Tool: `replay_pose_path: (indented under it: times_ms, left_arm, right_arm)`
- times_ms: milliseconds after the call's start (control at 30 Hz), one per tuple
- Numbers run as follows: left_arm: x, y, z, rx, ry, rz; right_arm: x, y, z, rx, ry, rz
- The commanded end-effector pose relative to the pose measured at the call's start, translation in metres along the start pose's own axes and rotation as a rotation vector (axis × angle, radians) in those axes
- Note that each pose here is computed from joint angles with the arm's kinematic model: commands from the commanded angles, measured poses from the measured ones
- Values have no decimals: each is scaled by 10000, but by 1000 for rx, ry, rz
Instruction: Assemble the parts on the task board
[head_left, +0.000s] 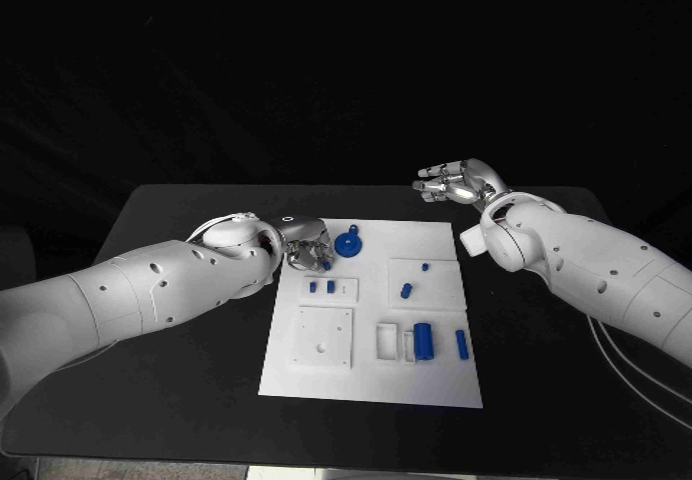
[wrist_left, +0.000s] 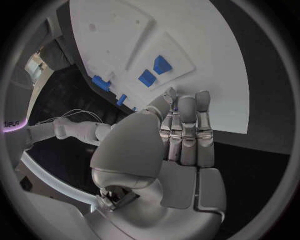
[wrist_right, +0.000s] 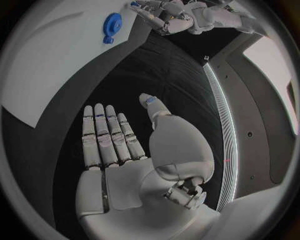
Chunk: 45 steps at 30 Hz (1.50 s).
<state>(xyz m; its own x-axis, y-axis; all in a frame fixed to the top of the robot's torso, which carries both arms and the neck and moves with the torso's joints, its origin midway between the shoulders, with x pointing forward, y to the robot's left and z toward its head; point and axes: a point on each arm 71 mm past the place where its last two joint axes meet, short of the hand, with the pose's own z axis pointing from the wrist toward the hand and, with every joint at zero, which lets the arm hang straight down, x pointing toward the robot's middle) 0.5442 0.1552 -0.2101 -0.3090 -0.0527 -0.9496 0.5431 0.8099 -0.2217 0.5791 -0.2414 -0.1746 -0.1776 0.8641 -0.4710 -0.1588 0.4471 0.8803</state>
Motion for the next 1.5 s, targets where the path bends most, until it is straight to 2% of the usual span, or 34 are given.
replay_pose_path:
  times_ms: [33, 267, 767, 1500]
  left_arm:
    - [49, -14, 8, 0, 17, 8]
    - [86, -21, 15, 0, 17, 14]
    - [102, -13, 16, -2, 24, 25]
    - [79, 39, -15, -13, -5, 16]
  right_arm:
    - [13, 5, 0, -8, 12, 4]
    - [13, 0, -2, -8, 12, 4]
    - [17, -4, -2, -7, 13, 5]
    - [7, -12, -5, -5, 11, 4]
